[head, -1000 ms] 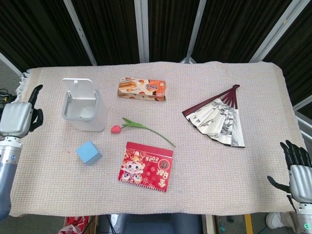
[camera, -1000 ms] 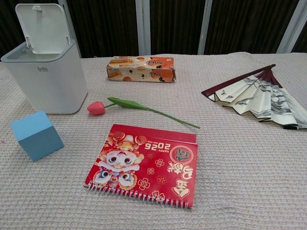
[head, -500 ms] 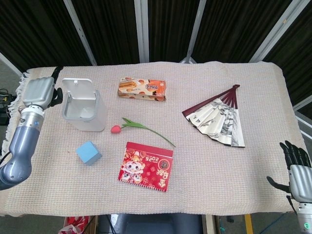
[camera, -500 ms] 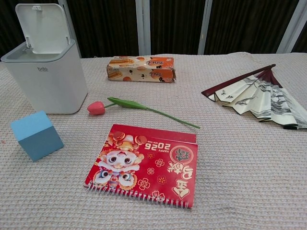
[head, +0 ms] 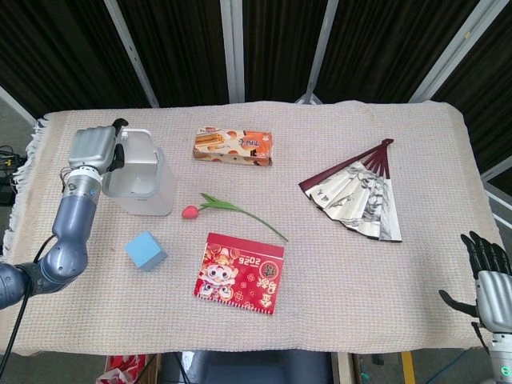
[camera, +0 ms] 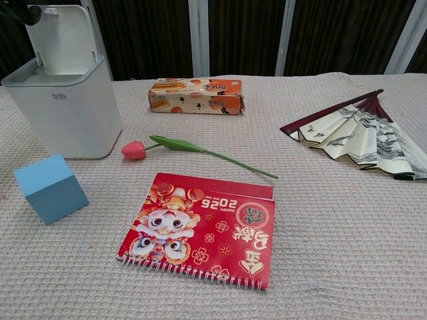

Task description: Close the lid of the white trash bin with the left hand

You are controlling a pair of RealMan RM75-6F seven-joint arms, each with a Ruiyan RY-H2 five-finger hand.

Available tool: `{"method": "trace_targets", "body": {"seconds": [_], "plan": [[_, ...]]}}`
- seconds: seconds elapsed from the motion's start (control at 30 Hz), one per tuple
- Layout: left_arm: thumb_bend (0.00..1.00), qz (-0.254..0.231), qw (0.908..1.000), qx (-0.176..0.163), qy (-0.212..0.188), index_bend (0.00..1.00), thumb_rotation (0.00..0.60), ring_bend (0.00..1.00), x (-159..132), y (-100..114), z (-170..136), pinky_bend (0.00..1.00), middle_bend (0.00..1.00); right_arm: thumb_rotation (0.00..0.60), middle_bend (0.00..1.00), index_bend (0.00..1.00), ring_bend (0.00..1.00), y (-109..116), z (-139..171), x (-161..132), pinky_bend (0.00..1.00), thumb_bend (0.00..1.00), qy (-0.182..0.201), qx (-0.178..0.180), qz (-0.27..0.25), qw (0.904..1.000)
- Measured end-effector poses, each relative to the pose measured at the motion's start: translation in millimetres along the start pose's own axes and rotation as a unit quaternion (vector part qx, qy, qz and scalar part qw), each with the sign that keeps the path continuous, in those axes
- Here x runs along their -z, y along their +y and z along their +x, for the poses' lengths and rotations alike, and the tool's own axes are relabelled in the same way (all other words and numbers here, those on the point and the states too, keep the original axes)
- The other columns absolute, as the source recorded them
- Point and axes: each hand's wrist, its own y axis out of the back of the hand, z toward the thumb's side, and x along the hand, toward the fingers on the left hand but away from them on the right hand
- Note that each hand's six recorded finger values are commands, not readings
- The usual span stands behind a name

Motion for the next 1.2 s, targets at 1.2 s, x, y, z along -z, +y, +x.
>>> {"method": "trace_targets", "body": {"seconds": [1.2], "plan": [[0.73, 0.007, 0.9973, 0.061, -0.041, 0.31, 0.600, 0.94, 16, -29, -57, 1.00, 1.00, 0.600, 0.00, 0.00, 0.00, 0, 4, 0, 0.00, 0.19, 0.001, -0.002, 0.003, 1.0000]]}}
